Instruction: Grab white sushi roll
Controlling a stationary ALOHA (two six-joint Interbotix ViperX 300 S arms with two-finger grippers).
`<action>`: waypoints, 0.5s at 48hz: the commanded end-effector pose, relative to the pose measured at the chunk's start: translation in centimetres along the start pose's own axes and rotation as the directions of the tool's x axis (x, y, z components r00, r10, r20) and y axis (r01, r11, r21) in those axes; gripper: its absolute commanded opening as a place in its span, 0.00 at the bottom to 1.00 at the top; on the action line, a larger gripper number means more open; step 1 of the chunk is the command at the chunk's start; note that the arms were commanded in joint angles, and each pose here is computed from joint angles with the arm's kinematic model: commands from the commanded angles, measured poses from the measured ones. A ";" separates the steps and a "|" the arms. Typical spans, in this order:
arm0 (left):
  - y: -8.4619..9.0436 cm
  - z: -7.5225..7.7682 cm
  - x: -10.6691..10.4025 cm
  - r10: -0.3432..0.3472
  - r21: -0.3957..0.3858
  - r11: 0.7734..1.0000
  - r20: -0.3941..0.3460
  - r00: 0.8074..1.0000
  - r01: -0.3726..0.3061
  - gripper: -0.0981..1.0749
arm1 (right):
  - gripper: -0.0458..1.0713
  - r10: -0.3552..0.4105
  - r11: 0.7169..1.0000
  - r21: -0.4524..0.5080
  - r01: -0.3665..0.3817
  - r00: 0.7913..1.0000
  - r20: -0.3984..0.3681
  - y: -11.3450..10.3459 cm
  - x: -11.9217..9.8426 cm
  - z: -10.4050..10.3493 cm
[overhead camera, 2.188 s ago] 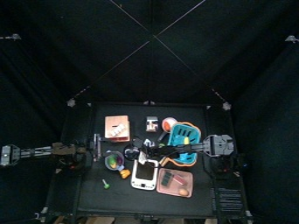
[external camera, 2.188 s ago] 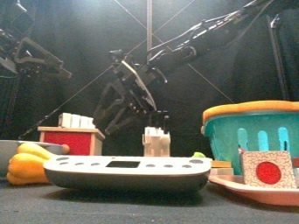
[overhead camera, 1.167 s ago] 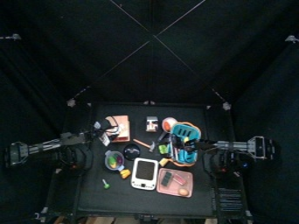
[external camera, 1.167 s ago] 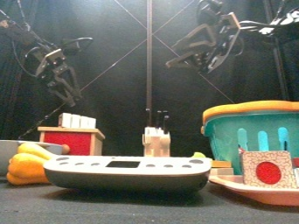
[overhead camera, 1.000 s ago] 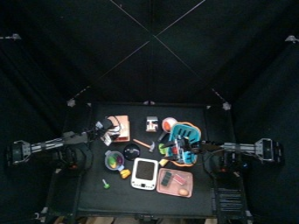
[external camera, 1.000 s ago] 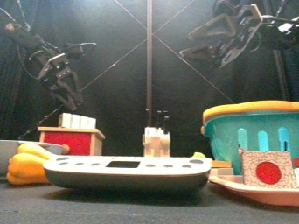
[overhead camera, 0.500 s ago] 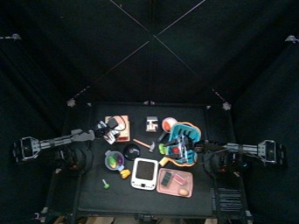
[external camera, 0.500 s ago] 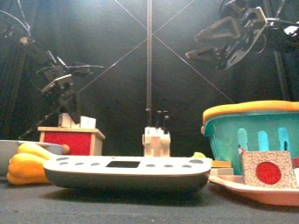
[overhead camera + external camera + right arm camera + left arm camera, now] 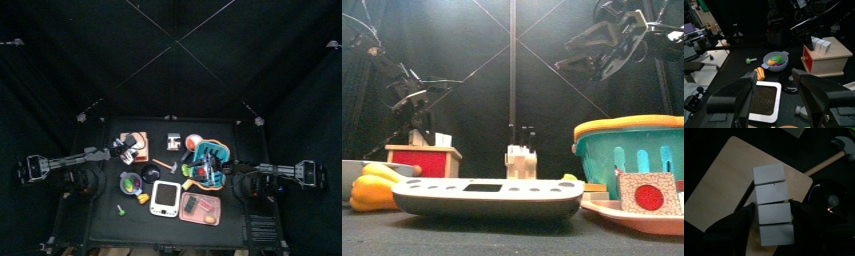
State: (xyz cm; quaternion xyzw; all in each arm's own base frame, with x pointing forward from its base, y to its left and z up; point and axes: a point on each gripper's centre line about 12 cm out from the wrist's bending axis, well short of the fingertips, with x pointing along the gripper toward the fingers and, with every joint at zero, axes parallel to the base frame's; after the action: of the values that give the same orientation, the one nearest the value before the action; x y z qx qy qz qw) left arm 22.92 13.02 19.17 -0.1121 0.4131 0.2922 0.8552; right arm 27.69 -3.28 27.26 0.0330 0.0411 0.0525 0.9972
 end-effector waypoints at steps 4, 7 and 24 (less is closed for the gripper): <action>0.1 0.7 -0.1 0.005 0.008 1.000 0.020 1.000 -0.005 0.80 | 0.85 -0.001 1.000 -0.005 0.001 1.000 0.024 -0.1 -0.1 0.7; 0.1 0.7 -0.1 0.005 0.008 1.000 0.020 1.000 -0.005 0.76 | 0.86 -0.001 1.000 -0.004 0.002 1.000 0.024 -0.1 -0.1 0.7; 0.0 1.2 -0.7 -0.004 0.002 1.000 0.046 0.999 0.004 0.54 | 0.86 -0.004 1.000 0.001 0.004 1.000 0.021 -0.1 -0.2 0.5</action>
State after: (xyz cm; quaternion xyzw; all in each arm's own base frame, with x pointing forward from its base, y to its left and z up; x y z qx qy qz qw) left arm 22.94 13.06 19.29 -0.1072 0.4105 0.2915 0.8573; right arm 27.60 -3.34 27.03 0.0341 0.0439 0.0510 0.9972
